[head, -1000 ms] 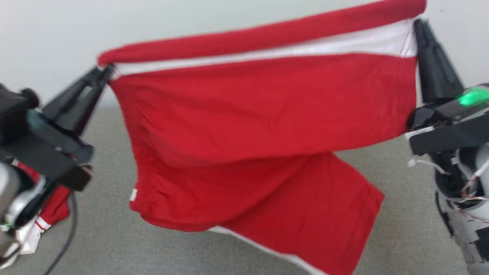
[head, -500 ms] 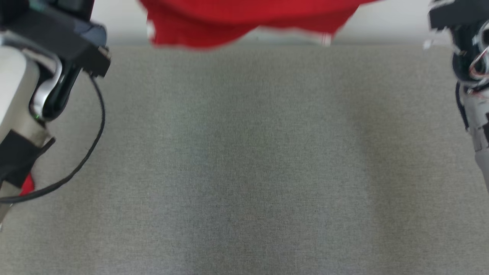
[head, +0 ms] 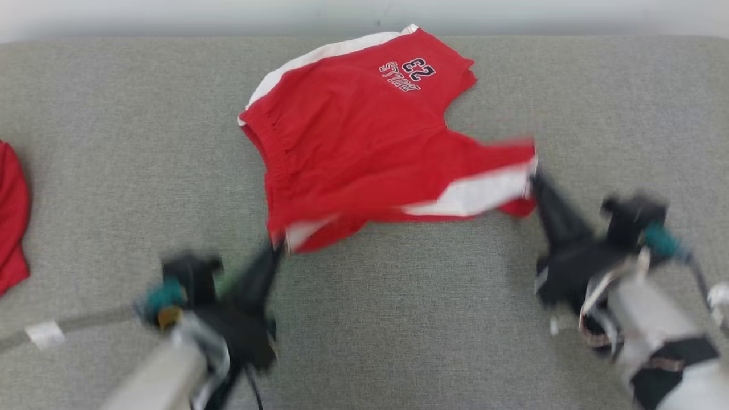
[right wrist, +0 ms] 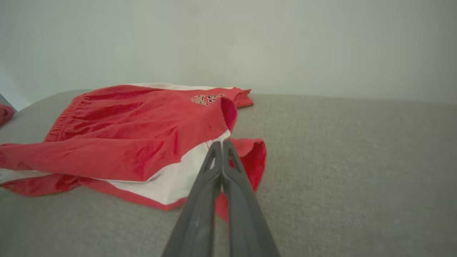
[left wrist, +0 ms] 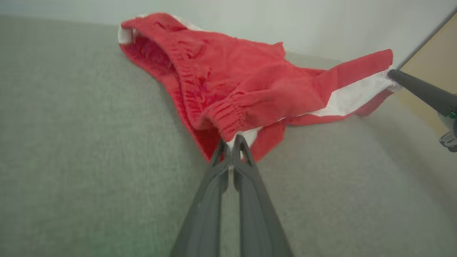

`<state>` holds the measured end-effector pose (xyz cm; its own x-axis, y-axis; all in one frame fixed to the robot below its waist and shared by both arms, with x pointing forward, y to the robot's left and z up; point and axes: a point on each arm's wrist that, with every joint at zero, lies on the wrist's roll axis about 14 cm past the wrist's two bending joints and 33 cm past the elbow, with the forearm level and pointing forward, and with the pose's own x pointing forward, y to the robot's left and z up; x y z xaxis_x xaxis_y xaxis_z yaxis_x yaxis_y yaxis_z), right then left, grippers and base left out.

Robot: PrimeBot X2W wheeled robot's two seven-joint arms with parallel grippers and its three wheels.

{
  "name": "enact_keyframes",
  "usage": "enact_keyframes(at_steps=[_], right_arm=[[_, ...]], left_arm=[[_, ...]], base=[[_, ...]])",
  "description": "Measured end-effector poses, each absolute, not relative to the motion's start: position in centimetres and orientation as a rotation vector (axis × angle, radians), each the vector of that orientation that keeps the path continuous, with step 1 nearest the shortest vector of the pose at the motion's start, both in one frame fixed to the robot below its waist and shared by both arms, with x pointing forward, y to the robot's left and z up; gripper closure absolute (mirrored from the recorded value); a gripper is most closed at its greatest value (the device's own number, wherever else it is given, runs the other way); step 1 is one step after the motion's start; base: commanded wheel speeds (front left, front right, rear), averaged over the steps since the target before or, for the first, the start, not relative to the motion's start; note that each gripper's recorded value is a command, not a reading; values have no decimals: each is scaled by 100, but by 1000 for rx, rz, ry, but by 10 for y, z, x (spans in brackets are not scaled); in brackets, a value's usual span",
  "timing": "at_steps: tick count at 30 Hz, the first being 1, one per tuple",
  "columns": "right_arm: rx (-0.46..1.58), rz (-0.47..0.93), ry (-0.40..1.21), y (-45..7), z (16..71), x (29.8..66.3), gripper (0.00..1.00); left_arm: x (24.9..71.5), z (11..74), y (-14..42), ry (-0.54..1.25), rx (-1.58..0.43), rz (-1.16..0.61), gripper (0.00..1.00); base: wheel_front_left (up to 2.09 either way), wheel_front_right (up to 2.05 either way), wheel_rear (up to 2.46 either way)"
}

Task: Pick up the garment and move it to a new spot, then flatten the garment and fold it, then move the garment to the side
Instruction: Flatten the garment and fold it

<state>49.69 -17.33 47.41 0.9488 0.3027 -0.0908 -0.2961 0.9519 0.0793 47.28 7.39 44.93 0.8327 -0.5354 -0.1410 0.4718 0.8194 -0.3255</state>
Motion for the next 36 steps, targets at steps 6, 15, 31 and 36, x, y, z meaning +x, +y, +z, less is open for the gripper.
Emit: enact_keyframes(at_steps=[6,15,31,36], right_arm=[[86,238,257,-194,422,447,100],[135,204,311,-194,408,394,100],[183,180,332,-192,399,316,100],[194,179,322,-190,400,305,100]], left_arm=[[411,391,74,415,-387,-472,100],[355,378,89,469,-411,-402,100],[300,384,95,440,-447,-341,100],[288,382,93,444,-444,-345,100]], base=[[0,0,0],[0,0,0],[0,0,0],[0,0,0]])
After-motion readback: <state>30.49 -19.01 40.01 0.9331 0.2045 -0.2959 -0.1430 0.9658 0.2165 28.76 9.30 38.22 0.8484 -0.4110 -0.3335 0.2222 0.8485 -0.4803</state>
